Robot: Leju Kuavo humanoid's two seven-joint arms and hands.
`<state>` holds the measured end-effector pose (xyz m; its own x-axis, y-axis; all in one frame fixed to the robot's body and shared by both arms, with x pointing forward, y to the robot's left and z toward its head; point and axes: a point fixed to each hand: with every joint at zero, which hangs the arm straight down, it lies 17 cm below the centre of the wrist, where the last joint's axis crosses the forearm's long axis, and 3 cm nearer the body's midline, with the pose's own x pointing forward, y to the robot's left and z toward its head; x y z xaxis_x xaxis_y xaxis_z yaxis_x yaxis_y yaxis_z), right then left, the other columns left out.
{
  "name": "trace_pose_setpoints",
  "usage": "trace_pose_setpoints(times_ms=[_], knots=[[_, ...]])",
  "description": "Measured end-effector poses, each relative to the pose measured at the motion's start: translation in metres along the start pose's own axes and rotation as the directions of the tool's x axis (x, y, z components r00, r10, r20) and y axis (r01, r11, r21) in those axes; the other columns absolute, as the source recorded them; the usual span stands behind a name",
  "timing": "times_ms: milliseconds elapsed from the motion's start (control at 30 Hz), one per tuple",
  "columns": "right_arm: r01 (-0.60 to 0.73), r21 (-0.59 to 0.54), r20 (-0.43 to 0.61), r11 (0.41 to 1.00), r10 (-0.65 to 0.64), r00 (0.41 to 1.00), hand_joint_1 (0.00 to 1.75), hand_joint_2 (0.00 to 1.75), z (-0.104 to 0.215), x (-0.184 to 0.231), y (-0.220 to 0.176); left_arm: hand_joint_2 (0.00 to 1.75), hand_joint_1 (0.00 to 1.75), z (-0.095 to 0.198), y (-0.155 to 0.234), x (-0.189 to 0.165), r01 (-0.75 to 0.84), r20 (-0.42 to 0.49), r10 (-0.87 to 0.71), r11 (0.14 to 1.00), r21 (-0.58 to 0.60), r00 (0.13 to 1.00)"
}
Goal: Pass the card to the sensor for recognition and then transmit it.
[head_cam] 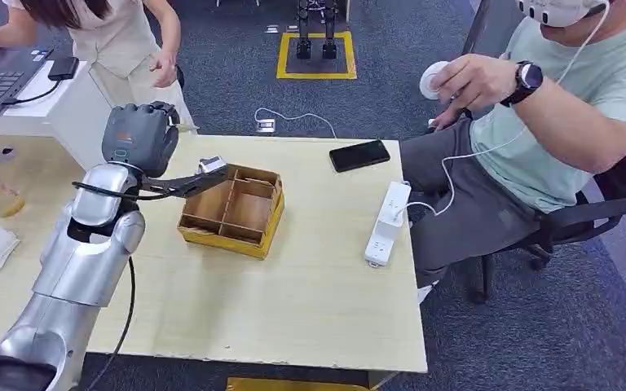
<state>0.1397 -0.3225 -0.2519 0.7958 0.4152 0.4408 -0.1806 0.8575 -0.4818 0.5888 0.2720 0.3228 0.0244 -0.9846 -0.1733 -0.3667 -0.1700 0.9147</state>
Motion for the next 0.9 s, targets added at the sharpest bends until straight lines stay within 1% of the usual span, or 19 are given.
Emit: trace_pose_setpoints(times_ms=[233,267,333,367,400,433,467,567,633,767,900], knots=[[-0.001,0.001,0.006,1.000,0.001,1.000,0.00,1.75,-0.002,0.004,0.000,1.75,1.75,-0.024,0.022,-0.003,0.016,-0.080,-0.013,0.999,0.032,0.997],[-0.003,0.004,0.008,1.000,0.003,1.000,0.00,1.75,-0.002,0.004,0.000,1.75,1.75,-0.027,0.024,-0.005,0.012,-0.110,-0.008,0.999,0.033,0.994],[-0.012,0.017,0.021,1.000,0.012,1.000,0.00,1.75,-0.002,0.009,0.002,1.75,1.75,-0.035,0.027,-0.011,0.015,-0.202,-0.006,0.999,0.043,0.979],[-0.016,0.019,0.025,1.000,0.016,1.000,0.00,1.75,-0.003,0.011,0.002,1.75,1.75,-0.037,0.027,-0.012,0.020,-0.223,-0.010,0.999,0.042,0.975],[-0.016,0.019,0.026,1.000,0.016,1.000,0.00,1.75,-0.003,0.011,0.002,1.75,1.75,-0.038,0.029,-0.012,0.018,-0.224,-0.008,0.999,0.045,0.975],[-0.023,0.022,0.035,0.999,0.023,0.999,0.00,1.75,-0.004,0.014,0.003,1.75,1.75,-0.041,0.029,-0.015,0.029,-0.257,-0.016,0.999,0.045,0.966],[-0.039,0.029,0.045,0.999,0.038,0.998,0.00,1.75,-0.006,0.021,0.003,1.75,1.75,-0.045,0.028,-0.020,0.053,-0.310,-0.034,0.997,0.053,0.950],[-0.065,0.035,0.067,0.997,0.063,0.996,0.00,1.75,-0.010,0.033,0.004,1.75,1.75,-0.053,0.021,-0.028,0.074,-0.332,-0.055,0.996,0.046,0.942],[-0.080,0.039,0.078,0.996,0.077,0.994,0.00,1.75,-0.011,0.038,0.005,1.75,1.75,-0.056,0.013,-0.035,0.090,-0.340,-0.078,0.996,0.018,0.937],[-0.101,0.046,0.097,0.994,0.096,0.991,0.00,1.75,-0.011,0.044,0.007,1.75,1.75,-0.059,0.004,-0.046,0.109,-0.356,-0.107,0.994,-0.015,0.928],[-0.111,0.048,0.113,0.993,0.105,0.988,0.00,1.75,-0.012,0.050,0.008,1.75,1.75,-0.057,-0.007,-0.050,0.118,-0.359,-0.127,0.992,-0.047,0.925]])
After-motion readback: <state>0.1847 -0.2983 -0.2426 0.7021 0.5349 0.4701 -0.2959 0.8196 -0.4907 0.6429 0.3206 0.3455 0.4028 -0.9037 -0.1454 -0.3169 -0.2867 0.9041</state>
